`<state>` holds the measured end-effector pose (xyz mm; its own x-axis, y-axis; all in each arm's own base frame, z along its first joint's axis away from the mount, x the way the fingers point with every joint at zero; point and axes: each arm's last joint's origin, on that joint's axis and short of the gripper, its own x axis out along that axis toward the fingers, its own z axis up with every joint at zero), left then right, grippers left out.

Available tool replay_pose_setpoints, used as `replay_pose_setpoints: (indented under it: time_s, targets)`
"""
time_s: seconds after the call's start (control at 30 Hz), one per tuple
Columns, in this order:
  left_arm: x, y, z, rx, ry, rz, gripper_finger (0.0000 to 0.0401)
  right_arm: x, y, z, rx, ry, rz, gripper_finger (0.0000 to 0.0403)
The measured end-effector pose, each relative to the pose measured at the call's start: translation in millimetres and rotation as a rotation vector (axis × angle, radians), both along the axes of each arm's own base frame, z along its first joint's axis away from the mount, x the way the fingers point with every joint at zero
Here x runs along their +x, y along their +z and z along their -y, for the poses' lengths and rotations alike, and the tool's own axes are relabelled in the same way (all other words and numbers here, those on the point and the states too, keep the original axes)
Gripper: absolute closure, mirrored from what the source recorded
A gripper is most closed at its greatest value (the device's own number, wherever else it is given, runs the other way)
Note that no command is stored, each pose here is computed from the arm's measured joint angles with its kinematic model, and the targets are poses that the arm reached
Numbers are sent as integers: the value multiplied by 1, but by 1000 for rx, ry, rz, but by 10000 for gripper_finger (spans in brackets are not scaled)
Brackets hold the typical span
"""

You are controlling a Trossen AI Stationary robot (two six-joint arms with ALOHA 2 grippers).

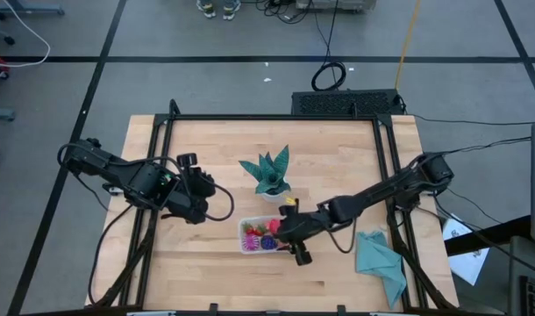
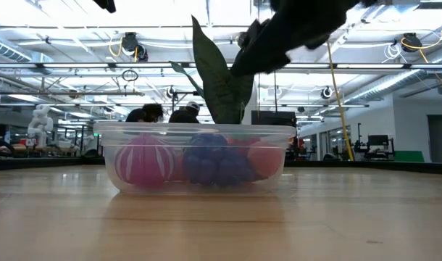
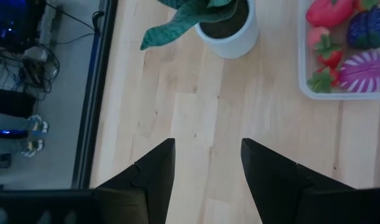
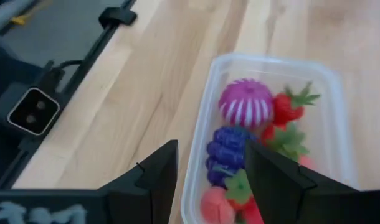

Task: Pick and placing Produce into tupperware
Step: Return to Home Position

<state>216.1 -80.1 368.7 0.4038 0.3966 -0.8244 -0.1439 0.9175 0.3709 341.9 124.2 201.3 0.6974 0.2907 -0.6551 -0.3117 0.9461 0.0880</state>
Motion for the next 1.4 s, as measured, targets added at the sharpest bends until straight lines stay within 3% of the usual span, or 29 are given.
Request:
replay_pose_setpoints:
  time_s: [0.17,0.37,0.77,1.07,1.23,1.4]
  targets:
    - [-5,0,-2,7,34,-22,215,-23,15,-18,-121,-57,7,232]
    - [-17,4,-2,23,78,3,215,-59,33,-36,-251,-217,4,232]
    - [-79,33,-6,-77,108,305,215,-119,43,-25,-264,-503,-119,232]
    - [-105,-22,-12,-44,201,334,215,-166,24,15,-328,-616,-28,232]
    - [-109,-56,-12,6,236,449,215,-196,11,39,-213,-674,56,232]
    - [-108,-80,-9,3,215,566,215,-212,-7,51,-45,-651,206,232]
